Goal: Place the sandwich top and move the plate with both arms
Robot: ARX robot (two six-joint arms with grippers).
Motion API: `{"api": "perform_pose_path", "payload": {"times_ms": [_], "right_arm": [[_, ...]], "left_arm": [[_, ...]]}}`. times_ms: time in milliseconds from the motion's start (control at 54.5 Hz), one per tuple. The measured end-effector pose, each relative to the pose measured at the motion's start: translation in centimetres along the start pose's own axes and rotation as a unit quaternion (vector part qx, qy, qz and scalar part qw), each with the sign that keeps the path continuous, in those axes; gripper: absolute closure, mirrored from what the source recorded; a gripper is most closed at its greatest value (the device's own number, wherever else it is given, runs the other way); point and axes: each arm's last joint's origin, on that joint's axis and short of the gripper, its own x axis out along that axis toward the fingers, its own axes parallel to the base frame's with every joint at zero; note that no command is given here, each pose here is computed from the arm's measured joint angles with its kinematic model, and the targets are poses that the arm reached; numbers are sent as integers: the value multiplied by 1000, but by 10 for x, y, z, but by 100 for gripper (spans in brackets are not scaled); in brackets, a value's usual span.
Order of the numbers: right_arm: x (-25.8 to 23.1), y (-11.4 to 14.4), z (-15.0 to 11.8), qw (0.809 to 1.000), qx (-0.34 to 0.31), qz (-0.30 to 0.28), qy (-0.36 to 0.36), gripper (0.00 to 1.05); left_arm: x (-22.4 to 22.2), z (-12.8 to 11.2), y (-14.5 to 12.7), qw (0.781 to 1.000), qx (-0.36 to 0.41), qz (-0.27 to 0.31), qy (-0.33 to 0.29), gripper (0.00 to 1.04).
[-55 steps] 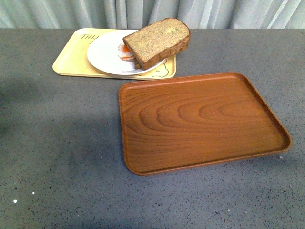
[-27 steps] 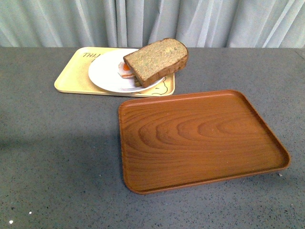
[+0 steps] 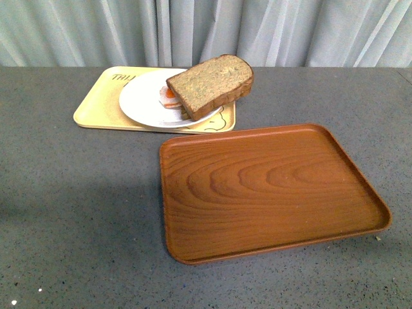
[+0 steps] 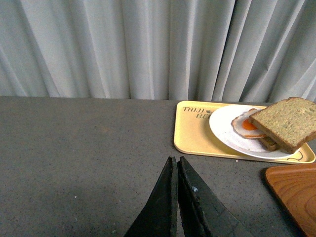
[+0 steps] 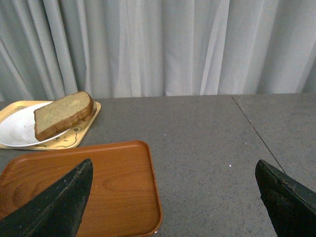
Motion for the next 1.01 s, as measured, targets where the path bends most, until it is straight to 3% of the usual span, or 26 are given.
{"api": "perform_pose_path", "payload": {"times_ms": [1009], "right_arm": [[0,0,0,1000,0,0,0,9]], "left_arm": [[-30,6,0,1000,0,0,-12,103]]}}
